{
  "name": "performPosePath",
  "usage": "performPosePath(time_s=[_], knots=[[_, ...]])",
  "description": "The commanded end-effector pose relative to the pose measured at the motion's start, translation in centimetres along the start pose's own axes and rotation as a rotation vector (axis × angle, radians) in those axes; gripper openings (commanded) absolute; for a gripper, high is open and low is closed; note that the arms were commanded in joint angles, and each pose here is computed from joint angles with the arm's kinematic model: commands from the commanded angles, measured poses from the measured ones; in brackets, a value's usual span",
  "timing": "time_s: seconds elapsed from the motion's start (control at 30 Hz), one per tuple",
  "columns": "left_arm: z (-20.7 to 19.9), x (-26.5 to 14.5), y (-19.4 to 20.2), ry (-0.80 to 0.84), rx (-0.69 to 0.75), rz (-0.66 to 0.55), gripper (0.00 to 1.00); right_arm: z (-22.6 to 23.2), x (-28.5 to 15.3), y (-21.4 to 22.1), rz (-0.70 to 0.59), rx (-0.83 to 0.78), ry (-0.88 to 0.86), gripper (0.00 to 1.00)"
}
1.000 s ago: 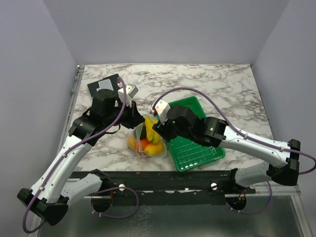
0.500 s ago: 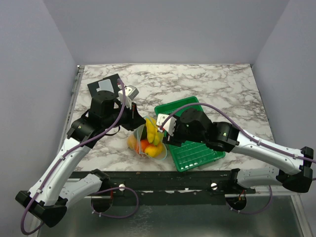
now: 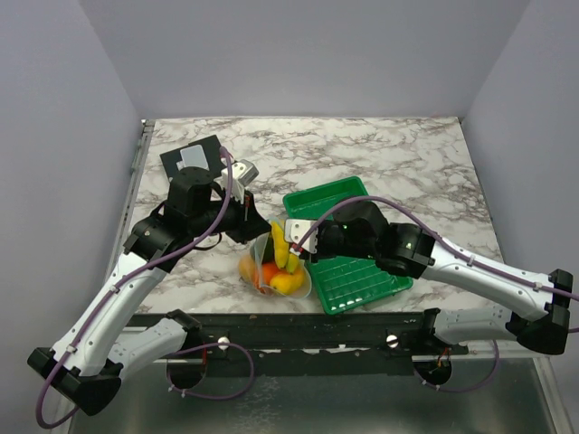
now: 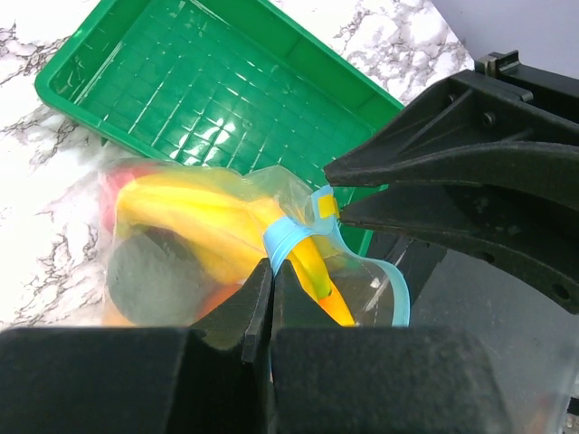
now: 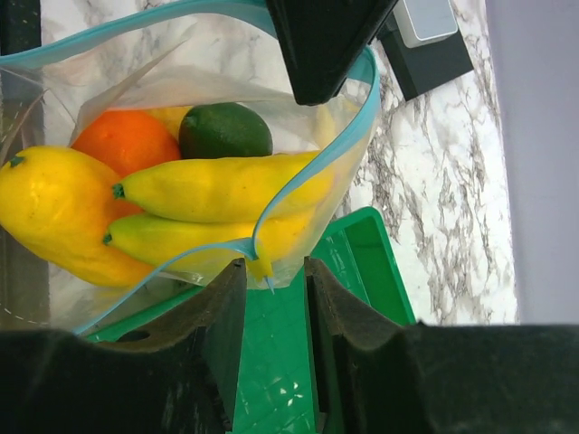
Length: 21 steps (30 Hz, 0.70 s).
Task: Place the food in the zip-top bag and seal the zipper
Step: Pick up the zipper food storage bag at the center of the board.
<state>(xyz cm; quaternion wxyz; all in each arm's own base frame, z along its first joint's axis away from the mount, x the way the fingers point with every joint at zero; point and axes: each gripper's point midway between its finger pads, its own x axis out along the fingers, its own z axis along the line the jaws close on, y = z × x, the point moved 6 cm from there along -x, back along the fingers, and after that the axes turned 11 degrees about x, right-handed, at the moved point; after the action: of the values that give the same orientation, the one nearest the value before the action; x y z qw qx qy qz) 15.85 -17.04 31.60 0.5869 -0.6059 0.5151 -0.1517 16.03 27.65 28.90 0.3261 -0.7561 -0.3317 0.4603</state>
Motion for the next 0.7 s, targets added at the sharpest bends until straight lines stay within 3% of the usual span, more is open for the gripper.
performPosePath(time_s=[0.0, 0.27, 0.47, 0.6, 0.67], knots=[[-0.9, -0.3, -0.1, 0.06, 0.016, -0.012, 0.0, 0.1, 1.0, 0.2, -0.024, -0.029, -0.046, 0.36], [-0.9, -0.3, 0.0, 0.059, 0.012, -0.009, 0.0, 1.0, 1.4, 1.0, -0.013, -0.022, -0.096, 0.44], [-0.9, -0.2, 0.1, 0.065, 0.011, -0.005, 0.0, 0.9, 2.0, 0.9, -0.022, -0.021, -0.091, 0.43], [-0.9, -0.3, 0.1, 0.066, 0.012, -0.007, 0.0, 0.8, 2.4, 0.7, -0.027, -0.017, -0.092, 0.36], [-0.9, -0.2, 0.2, 0.067, 0.013, -0.005, 0.0, 0.9, 2.6, 0.8, -0.025, -0.02, -0.092, 0.26]])
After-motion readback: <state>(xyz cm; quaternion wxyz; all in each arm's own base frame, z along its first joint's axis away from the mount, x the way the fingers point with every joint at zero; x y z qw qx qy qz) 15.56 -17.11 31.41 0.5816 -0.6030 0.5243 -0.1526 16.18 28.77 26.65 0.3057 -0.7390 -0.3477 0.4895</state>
